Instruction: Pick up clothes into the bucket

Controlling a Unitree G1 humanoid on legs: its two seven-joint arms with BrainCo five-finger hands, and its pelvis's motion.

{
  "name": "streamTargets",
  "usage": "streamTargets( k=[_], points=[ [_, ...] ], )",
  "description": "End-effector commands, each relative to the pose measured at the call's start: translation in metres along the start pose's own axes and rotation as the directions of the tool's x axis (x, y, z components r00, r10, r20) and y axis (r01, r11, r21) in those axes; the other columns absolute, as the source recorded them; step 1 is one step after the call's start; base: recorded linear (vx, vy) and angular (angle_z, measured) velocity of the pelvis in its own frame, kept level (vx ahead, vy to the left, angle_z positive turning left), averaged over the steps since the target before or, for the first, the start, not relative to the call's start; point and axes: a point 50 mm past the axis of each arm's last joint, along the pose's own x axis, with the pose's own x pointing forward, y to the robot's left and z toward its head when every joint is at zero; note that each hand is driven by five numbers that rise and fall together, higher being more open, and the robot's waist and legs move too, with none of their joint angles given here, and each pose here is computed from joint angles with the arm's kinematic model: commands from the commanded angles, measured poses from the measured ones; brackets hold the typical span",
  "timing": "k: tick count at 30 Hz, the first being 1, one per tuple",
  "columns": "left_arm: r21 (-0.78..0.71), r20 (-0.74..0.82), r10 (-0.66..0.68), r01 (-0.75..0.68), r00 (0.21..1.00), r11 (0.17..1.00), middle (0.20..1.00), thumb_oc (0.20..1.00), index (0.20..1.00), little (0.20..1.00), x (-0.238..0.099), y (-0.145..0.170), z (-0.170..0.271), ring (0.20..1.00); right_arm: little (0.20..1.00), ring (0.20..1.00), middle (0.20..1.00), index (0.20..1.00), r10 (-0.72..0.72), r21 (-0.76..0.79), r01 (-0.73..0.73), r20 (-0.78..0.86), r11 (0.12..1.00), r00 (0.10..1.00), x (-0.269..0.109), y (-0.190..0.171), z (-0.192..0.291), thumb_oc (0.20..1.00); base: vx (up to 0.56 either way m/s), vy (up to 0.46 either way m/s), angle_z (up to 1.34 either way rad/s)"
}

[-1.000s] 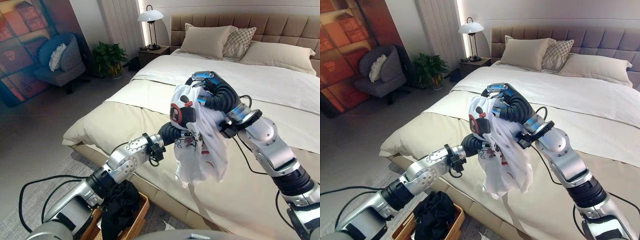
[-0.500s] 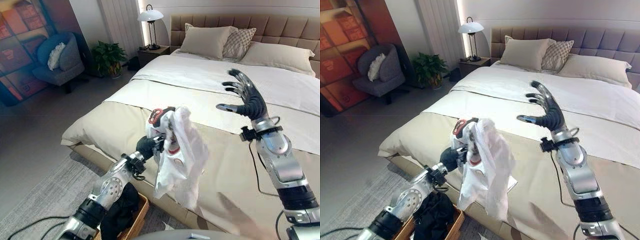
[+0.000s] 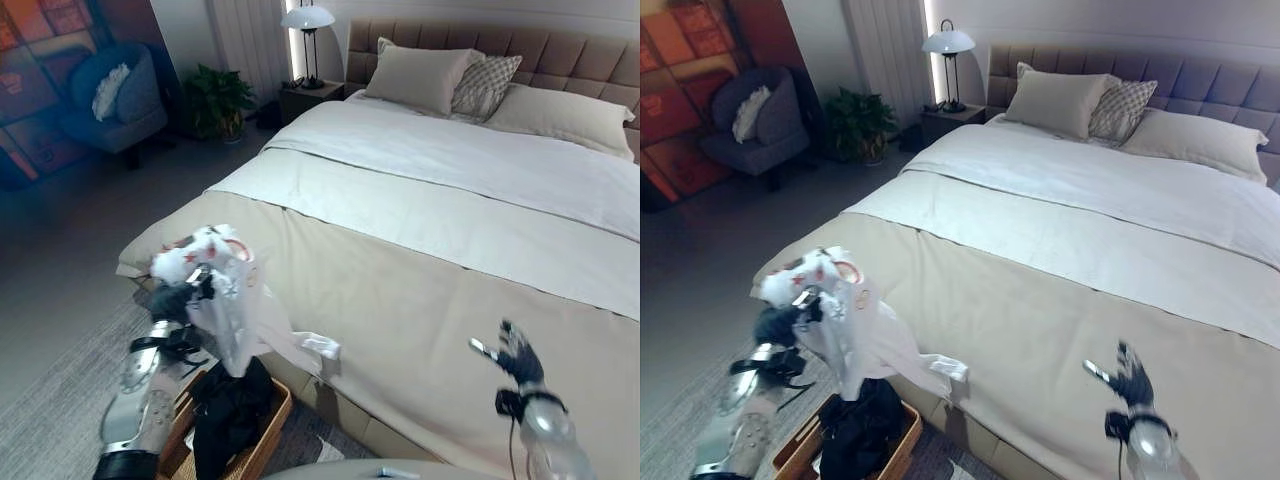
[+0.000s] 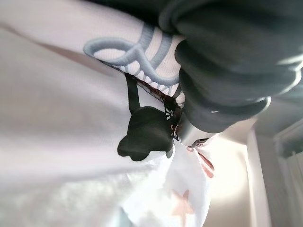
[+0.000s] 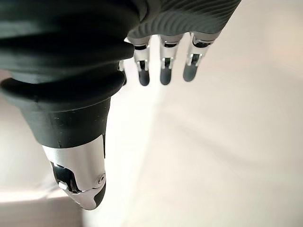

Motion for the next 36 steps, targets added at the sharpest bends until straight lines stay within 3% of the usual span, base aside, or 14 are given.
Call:
streamTargets(
  k=[1, 9, 14, 21, 29, 33, 36],
  points=[
    [0.188, 0.316, 0.034, -0.098, 0.948, 0.977, 0.200, 0.200, 0.200, 0.200, 0.011, 0.009, 0.060, 0.200, 1.000, 1.000, 1.000, 1.000, 0.067, 0.002, -0.068, 0.133, 0.998, 0.989, 0.012, 0.012, 0.032, 1.000, -0.18, 0.014, 0.00],
    [0.277, 0.370, 0.264, -0.377, 0.891, 0.884, 0.200, 0.200, 0.200, 0.200, 0.007, 0.048, 0.058, 0.200, 1.000, 1.000, 1.000, 1.000, 0.082, -0.246, -0.102, -0.091, 0.964, 0.992, 0.014, 0.010, -0.015, 1.000, -0.16, 0.019, -0.01],
    [0.293, 0.326, 0.314, -0.411, 0.892, 0.863, 0.200, 0.200, 0.200, 0.200, 0.010, 0.058, 0.046, 0.200, 1.000, 1.000, 1.000, 1.000, 0.055, -0.321, -0.101, -0.148, 0.942, 0.987, 0.016, 0.006, -0.025, 1.000, -0.05, 0.012, -0.03],
    [0.323, 0.288, 0.295, -0.383, 0.911, 0.865, 0.200, 0.200, 0.200, 0.200, 0.026, 0.047, 0.034, 0.200, 1.000, 1.000, 1.000, 1.000, 0.060, -0.349, -0.083, -0.076, 0.934, 0.995, 0.025, 0.018, -0.009, 1.000, -0.04, 0.004, -0.02],
    [0.458, 0.250, 0.325, -0.407, 0.912, 0.791, 0.200, 0.200, 0.200, 0.200, 0.048, 0.047, 0.024, 0.200, 1.000, 1.000, 1.000, 1.000, 0.082, -0.310, -0.061, 0.054, 0.949, 0.995, 0.035, 0.043, 0.019, 1.000, -0.04, -0.020, -0.04],
    [0.562, 0.300, 0.305, -0.426, 0.904, 0.709, 0.200, 0.200, 0.200, 0.200, 0.063, 0.050, 0.041, 0.200, 1.000, 1.000, 1.000, 1.000, 0.087, -0.297, -0.047, 0.125, 0.954, 0.988, 0.036, 0.048, 0.034, 1.000, -0.03, -0.001, 0.02],
    [0.679, 0.348, 0.262, -0.435, 0.900, 0.592, 0.200, 0.200, 0.200, 0.200, 0.076, 0.051, 0.058, 0.200, 1.000, 1.000, 1.000, 1.000, 0.091, -0.296, -0.033, 0.184, 0.955, 0.979, 0.035, 0.050, 0.045, 1.000, -0.05, 0.044, 0.05]
  ],
)
